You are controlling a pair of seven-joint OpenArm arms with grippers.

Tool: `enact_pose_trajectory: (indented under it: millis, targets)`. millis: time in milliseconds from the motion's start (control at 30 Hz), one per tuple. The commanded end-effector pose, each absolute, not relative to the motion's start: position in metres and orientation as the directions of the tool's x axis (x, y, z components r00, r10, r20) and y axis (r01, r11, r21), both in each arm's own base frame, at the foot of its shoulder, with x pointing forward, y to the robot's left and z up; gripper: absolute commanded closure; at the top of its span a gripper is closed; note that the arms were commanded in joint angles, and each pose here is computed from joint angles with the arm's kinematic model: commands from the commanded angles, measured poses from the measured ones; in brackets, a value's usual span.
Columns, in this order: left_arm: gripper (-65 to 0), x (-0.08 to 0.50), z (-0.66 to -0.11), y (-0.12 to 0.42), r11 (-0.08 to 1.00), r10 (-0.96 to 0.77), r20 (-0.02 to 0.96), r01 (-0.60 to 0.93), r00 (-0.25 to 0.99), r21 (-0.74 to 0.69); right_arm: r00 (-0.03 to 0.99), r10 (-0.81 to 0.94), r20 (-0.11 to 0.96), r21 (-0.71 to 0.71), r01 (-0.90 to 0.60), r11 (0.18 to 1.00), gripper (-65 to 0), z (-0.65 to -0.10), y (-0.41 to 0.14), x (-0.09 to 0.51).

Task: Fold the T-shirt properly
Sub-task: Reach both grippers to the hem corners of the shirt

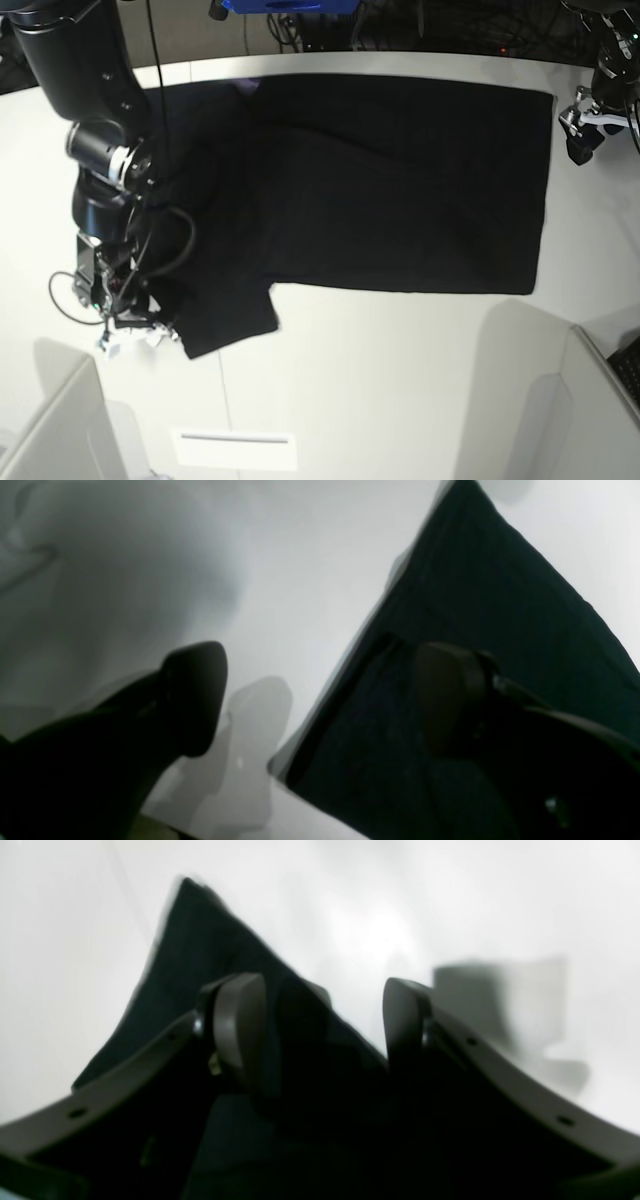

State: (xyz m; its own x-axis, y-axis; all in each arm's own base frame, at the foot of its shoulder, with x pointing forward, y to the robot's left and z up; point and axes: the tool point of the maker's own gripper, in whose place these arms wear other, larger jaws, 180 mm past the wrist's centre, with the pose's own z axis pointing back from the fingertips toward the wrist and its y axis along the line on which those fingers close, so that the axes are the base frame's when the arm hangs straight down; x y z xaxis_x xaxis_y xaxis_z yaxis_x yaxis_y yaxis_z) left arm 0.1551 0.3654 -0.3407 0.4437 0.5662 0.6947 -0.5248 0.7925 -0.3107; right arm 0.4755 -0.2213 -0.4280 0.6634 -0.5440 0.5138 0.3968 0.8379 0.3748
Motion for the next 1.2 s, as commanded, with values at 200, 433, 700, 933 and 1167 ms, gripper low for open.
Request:
enact_pose_trajectory:
  millis: [200, 433, 700, 933, 1167]
  targets:
    - [-56.3, 0.159, -0.33, 0.369, 0.806, 0.543, 0.722, -0.508, 0.429, -0.305, 0.736, -0.337, 0.587, 0.262, 0.221, 0.939, -35.0, -0.418, -0.21, 0.489]
    - [-56.3, 0.159, -0.33, 0.369, 0.806, 0.543, 0.722, -0.508, 0.429, -0.305, 0.778, -0.302, 0.551, 0.26, 0.183, 0.948, -34.7, -0.427, -0.188, 0.482]
    - [-56.3, 0.159, -0.33, 0.369, 0.805, 0.544, 0.722, -0.508, 0.428, -0.306, 0.782, -0.302, 0.545, 0.258, 0.186, 0.948, -13.2, -0.433, -0.188, 0.477]
    - [-56.3, 0.169, -0.327, 0.37, 0.813, 0.532, 0.735, -0.497, 0.421, -0.304, 0.762, -0.306, 0.571, 0.25, 0.194, 0.949, 0.0, -0.434, -0.195, 0.477]
    - [-56.3, 0.209, -0.32, 0.403, 0.831, 0.417, 0.797, -0.538, 0.437, -0.14, 0.729, -0.287, 0.622, 0.236, 0.175, 0.956, 0.0, -0.422, -0.199, 0.479]
